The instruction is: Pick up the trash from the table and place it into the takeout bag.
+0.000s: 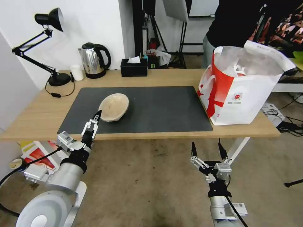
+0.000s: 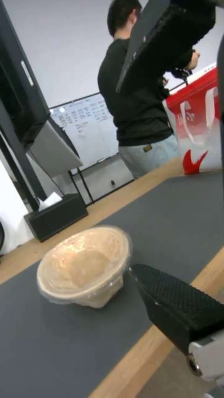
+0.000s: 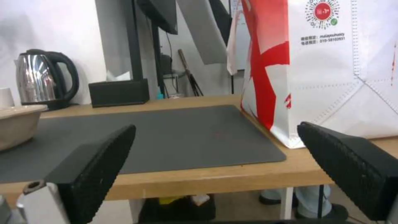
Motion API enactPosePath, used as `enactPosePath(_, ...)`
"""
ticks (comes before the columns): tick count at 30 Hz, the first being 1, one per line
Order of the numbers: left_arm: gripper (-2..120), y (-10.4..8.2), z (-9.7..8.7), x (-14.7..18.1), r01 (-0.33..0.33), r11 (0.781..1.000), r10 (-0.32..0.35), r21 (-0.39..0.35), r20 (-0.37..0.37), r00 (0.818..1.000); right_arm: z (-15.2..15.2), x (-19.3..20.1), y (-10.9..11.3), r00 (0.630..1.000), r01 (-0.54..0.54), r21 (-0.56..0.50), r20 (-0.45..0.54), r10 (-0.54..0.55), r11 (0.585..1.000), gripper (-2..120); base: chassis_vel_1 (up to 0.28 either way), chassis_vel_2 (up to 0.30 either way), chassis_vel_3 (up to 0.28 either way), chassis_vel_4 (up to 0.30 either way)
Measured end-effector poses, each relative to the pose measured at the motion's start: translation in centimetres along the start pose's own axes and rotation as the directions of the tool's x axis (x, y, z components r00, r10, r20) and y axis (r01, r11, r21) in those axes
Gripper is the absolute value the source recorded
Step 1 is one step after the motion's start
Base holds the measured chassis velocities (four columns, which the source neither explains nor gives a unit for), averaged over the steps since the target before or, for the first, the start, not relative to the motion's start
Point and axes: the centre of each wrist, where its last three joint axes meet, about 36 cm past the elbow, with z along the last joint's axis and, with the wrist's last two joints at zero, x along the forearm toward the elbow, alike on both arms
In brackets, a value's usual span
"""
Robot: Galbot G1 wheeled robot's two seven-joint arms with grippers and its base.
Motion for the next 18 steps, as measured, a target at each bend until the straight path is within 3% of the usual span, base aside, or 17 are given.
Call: enactPosePath(18,100,0.32,-0.16,-0.25,0.03,0.999,-0.03,-0.038,0.013,0.999,0.0,0.0,0.0,1.0,0.0,0.0,0.0,0.0,1.0,100,0.0,0.0,0.0,0.0)
